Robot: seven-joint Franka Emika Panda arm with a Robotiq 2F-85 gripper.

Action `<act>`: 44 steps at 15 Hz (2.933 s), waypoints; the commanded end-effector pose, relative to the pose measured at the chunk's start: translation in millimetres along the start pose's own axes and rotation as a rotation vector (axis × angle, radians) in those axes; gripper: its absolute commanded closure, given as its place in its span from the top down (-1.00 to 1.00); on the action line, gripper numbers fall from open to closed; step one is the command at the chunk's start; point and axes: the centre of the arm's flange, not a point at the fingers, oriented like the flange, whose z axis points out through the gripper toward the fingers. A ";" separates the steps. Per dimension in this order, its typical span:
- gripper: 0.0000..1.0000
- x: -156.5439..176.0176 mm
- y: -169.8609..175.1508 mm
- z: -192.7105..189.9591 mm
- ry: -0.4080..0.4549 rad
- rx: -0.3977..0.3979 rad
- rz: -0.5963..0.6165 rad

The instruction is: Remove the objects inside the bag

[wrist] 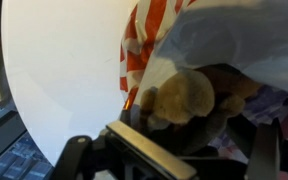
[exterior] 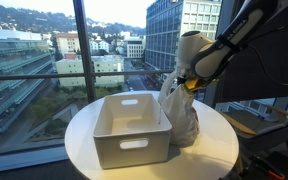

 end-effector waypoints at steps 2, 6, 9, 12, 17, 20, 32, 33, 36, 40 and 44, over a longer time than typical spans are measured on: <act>0.17 3.4 -0.4 -2.3 -0.005 0.046 0.013; -0.43 0.5 -0.4 -10.9 0.029 0.041 0.003; -0.76 -3.5 -4.8 -26.5 0.064 0.008 -0.022; -0.82 -6.7 -14.3 -46.3 0.081 0.001 -0.041; -0.83 -17.2 -41.0 -100.4 0.101 -0.076 -0.006; -0.83 -23.5 -59.7 -141.2 0.242 -0.120 -0.053; -0.84 -83.6 -182.4 -229.3 0.685 -0.031 -0.333; -0.84 -85.8 -190.0 -208.4 0.660 -0.038 -0.356; -0.23 -89.4 -197.8 -173.2 0.628 -0.056 -0.409; 0.34 -67.8 -187.6 -173.4 0.640 -0.047 -0.390; 0.94 -38.5 -157.5 -205.5 0.679 -0.023 -0.266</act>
